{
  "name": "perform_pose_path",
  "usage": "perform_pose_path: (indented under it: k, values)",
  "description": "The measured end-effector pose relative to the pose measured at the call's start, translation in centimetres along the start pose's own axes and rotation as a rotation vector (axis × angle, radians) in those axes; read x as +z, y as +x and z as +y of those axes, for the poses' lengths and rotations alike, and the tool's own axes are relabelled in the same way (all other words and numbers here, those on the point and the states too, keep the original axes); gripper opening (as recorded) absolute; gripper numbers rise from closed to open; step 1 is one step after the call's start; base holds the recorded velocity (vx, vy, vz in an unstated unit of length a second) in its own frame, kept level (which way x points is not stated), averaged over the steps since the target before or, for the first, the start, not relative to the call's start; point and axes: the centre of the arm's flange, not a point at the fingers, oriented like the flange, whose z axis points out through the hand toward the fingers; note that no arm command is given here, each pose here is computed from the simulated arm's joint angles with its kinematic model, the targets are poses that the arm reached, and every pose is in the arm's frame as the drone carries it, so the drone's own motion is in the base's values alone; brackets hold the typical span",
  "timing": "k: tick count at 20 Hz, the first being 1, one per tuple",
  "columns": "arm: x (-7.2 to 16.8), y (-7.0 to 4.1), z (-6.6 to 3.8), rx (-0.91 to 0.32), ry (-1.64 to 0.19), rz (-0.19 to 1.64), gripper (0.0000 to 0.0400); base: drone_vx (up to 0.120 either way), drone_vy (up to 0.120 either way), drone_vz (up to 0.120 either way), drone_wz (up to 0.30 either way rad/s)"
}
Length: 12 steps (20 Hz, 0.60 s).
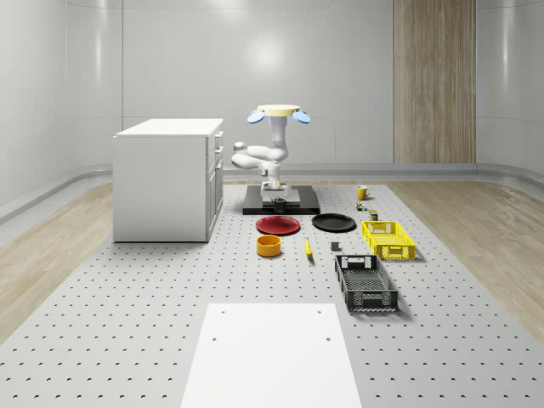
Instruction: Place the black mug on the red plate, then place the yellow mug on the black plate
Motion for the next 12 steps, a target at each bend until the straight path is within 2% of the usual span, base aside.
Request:
perform_pose_path:
  k: [5, 12]
  values:
    - [1.8, 0.6, 0.6, 0.0, 0.0, 0.0, 0.011, 0.0, 0.0, 0.0, 0.0]
    - [4.4, 0.8, 0.8, 0.0, 0.0, 0.0, 0.011, 0.0, 0.0, 0.0, 0.0]
